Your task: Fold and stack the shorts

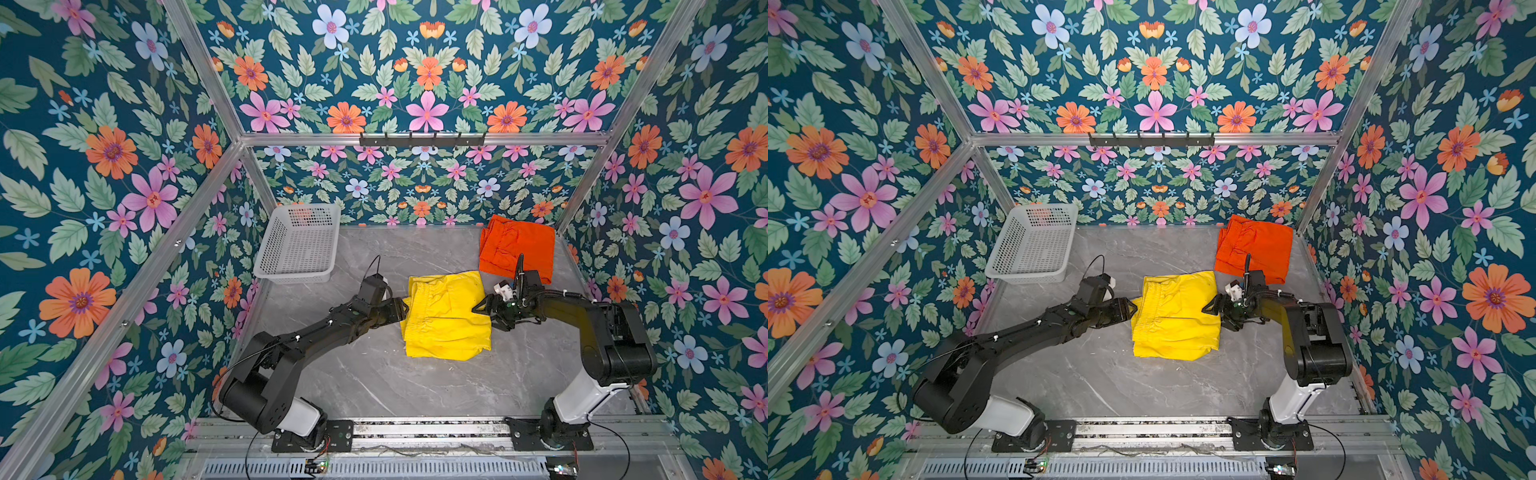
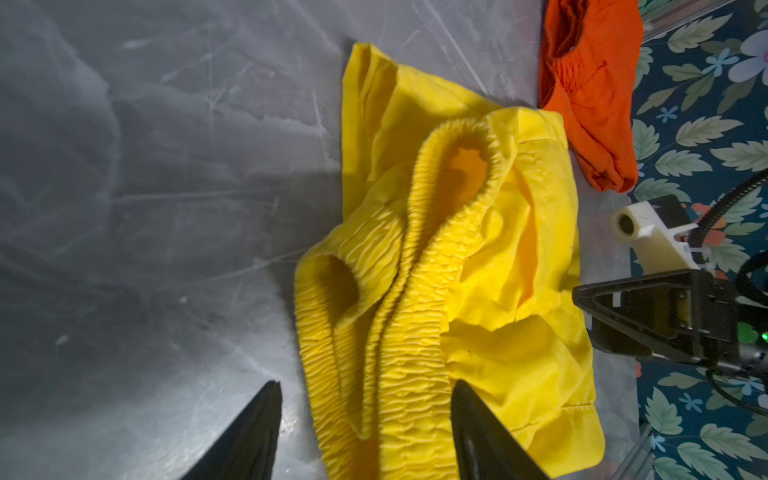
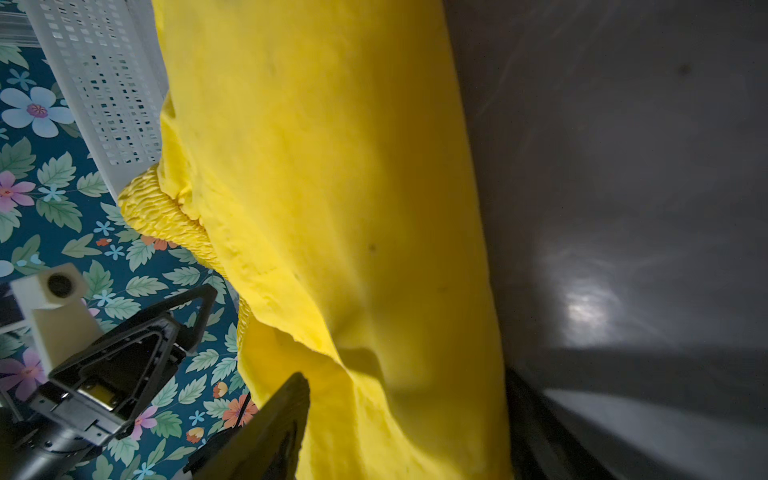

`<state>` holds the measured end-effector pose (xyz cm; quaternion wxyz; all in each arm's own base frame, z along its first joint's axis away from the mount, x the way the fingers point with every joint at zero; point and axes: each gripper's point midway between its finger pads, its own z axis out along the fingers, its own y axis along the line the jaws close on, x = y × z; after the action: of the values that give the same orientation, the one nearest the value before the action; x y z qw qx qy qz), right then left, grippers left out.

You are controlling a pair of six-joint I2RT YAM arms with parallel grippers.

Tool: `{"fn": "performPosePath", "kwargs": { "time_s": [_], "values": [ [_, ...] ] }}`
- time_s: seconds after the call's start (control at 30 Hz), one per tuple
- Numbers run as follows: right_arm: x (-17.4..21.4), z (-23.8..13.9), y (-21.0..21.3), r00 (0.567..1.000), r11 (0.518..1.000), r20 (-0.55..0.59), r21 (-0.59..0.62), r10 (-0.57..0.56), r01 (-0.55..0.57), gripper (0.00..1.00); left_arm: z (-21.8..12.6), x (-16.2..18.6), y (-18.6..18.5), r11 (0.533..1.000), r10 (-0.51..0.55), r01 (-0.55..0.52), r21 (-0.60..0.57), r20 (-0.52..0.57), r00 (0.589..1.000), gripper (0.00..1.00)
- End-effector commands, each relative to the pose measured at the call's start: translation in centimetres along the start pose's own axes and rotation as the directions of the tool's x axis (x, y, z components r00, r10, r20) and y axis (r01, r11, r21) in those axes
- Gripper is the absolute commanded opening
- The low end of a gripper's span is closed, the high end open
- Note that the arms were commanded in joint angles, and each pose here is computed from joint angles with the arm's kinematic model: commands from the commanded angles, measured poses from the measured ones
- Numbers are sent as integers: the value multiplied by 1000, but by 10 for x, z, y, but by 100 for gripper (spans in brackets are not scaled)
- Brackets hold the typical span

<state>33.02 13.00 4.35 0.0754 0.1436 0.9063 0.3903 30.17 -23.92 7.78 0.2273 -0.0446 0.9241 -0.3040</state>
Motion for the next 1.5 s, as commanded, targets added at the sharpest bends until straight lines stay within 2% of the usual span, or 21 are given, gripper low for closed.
{"fn": "performPosePath", "kwargs": {
  "time_s": [0.0,0.13,0.47,0.57,0.8,0.9,0.97,1.2,1.3,1.47],
  "values": [
    [2,1,-2,1000,1000,1,10,-3,3,73,6,13,-2,995,-82,84,44,-45,996,67],
    [4,0,-2,1000,1000,1,8,-3,3,73,11,24,-4,985,-142,148,89,-67,988,67],
    [10,4,-1,1000,1000,-15,-11,11,-11,67,39,37,-10,979,-151,165,118,-122,981,68],
    [12,7,-2,999,1000,-22,-9,24,-24,59,49,43,-13,979,-146,164,120,-144,979,67],
    [8,9,1,999,999,-6,-30,38,-38,30,63,50,-40,965,-144,174,195,-160,977,63],
    [6,6,5,999,999,10,-37,36,-36,18,66,47,-51,959,-141,171,224,-145,979,55],
    [3,2,10,999,999,22,-40,25,-25,13,68,45,-53,962,-134,162,221,-137,981,43],
    [-16,-33,39,988,995,122,13,-96,95,1,78,29,-67,951,-120,138,276,-78,990,17],
    [-25,-42,46,978,988,142,49,-150,144,0,83,16,-85,936,-105,115,333,-48,993,13],
    [-48,-57,64,959,969,152,104,-239,225,0,97,-5,-110,923,-66,62,381,-3,998,14]
  ]
}}
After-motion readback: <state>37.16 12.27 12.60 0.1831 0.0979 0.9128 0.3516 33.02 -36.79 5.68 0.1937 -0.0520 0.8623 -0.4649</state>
